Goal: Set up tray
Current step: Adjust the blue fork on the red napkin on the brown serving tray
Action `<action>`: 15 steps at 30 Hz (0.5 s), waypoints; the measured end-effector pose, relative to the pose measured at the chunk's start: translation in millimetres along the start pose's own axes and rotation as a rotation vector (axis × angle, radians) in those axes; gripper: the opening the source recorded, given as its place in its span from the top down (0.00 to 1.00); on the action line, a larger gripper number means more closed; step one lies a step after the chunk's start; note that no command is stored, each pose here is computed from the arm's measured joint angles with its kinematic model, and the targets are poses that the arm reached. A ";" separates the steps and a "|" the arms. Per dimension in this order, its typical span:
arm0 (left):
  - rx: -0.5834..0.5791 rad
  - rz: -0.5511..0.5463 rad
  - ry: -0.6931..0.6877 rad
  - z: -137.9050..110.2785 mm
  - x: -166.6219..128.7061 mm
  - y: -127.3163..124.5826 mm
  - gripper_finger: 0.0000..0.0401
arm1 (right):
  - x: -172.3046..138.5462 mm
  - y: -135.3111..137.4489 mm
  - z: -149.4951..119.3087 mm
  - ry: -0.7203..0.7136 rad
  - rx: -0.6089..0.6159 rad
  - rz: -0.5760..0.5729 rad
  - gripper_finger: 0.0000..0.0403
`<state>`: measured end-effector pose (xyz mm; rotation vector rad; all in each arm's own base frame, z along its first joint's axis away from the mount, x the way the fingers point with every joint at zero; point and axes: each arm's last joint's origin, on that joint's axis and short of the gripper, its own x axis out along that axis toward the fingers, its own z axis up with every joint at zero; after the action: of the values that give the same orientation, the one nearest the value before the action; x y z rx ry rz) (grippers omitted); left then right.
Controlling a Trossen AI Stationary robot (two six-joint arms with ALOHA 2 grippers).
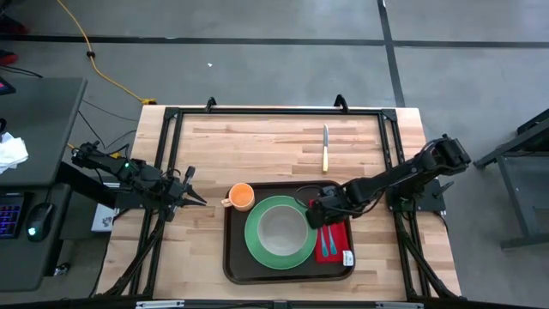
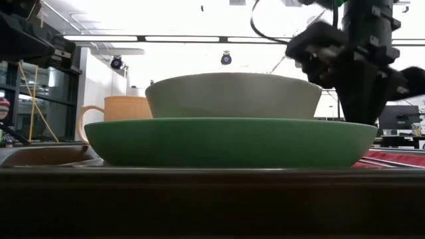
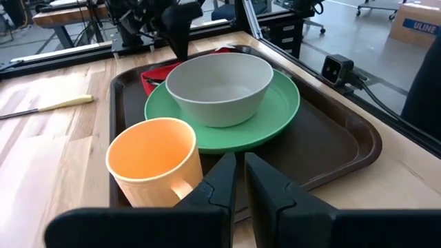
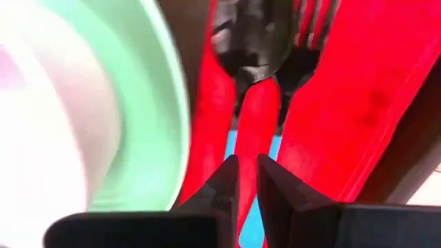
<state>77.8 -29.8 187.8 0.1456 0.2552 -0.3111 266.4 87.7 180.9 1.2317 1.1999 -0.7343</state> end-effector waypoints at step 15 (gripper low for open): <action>0.007 0.000 0.004 -0.3 0.0 0.0 0.84 | -17.1 17.0 -4.2 -0.010 -0.160 0.051 0.98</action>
<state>77.7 -29.8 187.4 0.1526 0.2578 -0.3120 276.3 92.9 202.8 1.1207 1.1913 -0.5946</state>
